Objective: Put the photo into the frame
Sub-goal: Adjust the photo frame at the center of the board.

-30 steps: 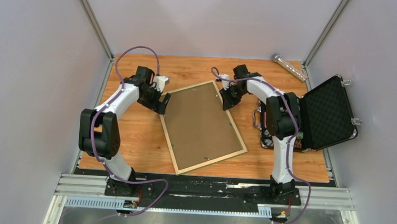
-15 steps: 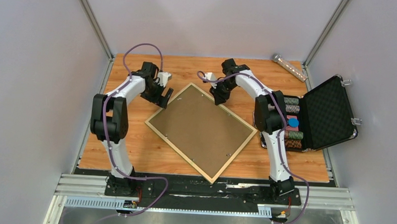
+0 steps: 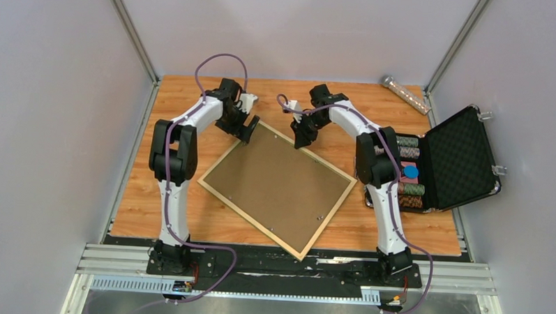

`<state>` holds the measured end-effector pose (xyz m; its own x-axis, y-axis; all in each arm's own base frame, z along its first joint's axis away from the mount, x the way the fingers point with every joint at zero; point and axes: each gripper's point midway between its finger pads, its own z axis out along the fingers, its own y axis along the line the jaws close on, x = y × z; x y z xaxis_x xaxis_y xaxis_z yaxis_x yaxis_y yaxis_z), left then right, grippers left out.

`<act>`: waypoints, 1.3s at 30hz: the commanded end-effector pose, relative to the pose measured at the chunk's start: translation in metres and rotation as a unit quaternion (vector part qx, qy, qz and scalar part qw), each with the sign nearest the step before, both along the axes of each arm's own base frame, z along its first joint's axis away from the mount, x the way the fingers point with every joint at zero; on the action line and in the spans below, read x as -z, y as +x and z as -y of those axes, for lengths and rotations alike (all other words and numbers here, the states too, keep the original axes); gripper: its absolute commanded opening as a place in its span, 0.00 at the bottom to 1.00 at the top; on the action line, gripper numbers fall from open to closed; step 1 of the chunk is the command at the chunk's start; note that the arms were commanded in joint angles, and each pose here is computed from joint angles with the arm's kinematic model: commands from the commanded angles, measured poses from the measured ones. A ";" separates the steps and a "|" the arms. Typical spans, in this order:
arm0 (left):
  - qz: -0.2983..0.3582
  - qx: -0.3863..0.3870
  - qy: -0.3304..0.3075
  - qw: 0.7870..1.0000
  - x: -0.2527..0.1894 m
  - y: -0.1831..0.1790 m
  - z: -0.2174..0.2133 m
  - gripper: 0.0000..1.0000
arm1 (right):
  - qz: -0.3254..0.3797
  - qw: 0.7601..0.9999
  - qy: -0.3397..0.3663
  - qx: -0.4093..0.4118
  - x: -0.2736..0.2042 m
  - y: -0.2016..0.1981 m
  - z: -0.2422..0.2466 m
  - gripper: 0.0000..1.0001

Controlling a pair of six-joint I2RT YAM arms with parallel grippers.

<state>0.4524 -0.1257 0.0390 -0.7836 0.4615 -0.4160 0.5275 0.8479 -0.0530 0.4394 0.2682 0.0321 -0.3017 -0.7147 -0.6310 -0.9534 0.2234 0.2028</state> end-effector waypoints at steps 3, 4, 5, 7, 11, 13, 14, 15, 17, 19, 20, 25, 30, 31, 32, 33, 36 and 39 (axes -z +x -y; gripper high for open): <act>0.010 0.015 -0.022 1.000 -0.014 0.006 0.026 0.98 | -0.030 0.998 0.045 0.035 -0.019 -0.013 -0.019 0.05; 0.009 0.017 -0.021 1.000 -0.013 0.005 0.027 0.98 | -0.030 0.998 0.044 0.043 -0.019 -0.012 -0.018 0.04; 0.008 0.018 -0.018 1.000 -0.012 0.004 0.028 0.97 | -0.029 0.997 0.042 0.050 -0.018 -0.011 -0.018 0.04; 0.005 0.013 -0.013 1.000 -0.010 0.003 0.028 0.94 | -0.024 0.997 0.036 0.070 -0.017 -0.007 -0.015 0.04; 0.001 0.007 -0.011 1.000 -0.006 0.002 0.027 0.90 | -0.027 0.994 0.029 0.106 -0.013 -0.003 -0.010 0.05; 0.000 0.005 -0.011 1.000 -0.005 0.002 0.027 0.89 | -0.034 0.992 0.030 0.114 -0.013 -0.004 -0.009 0.05; 0.000 0.005 -0.012 1.000 -0.004 0.003 0.028 0.88 | -0.036 0.992 0.030 0.117 -0.013 -0.004 -0.008 0.05; -0.001 0.006 -0.012 1.000 -0.004 0.002 0.028 0.87 | -0.037 0.992 0.030 0.120 -0.013 -0.004 -0.008 0.05; -0.001 0.008 -0.011 1.000 -0.003 0.001 0.028 0.86 | -0.040 0.991 0.029 0.123 -0.013 -0.005 -0.007 0.05; -0.002 0.010 -0.009 1.000 -0.003 0.000 0.027 0.84 | -0.040 0.991 0.028 0.126 -0.013 -0.005 -0.006 0.04; -0.002 0.010 -0.008 1.000 -0.001 0.000 0.026 0.82 | -0.041 0.991 0.028 0.127 -0.013 -0.004 -0.006 0.04; -0.008 0.021 -0.004 1.000 -0.001 -0.005 0.024 0.81 | -0.042 0.990 0.026 0.129 -0.012 -0.004 -0.005 0.04; -0.012 0.032 0.007 0.999 0.000 -0.011 0.020 0.84 | -0.044 0.990 0.026 0.132 -0.011 -0.004 -0.003 0.04; -0.012 0.030 0.008 0.999 0.001 -0.012 0.018 0.84 | -0.045 0.990 0.025 0.133 -0.010 -0.004 -0.002 0.04; -0.011 0.032 0.008 0.999 0.000 -0.012 0.017 0.83 | -0.046 0.990 0.025 0.133 -0.009 -0.004 -0.002 0.04; -0.013 0.032 0.009 0.999 0.001 -0.013 0.016 0.83 | -0.047 0.990 0.025 0.134 -0.009 -0.004 -0.001 0.04; -0.014 0.031 0.008 0.999 0.001 -0.013 0.012 0.82 | -0.048 0.989 0.025 0.135 -0.008 -0.004 0.000 0.04; -0.015 0.030 0.006 0.999 0.001 -0.012 0.011 0.77 | -0.047 0.989 0.026 0.135 -0.009 -0.004 -0.001 0.04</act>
<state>0.4425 -0.1438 0.0318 -0.7771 0.4967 -0.3866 0.5619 0.8242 -0.0705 0.4382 0.2725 0.0323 -0.5297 -0.5748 -0.6237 -0.8421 0.4444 0.3057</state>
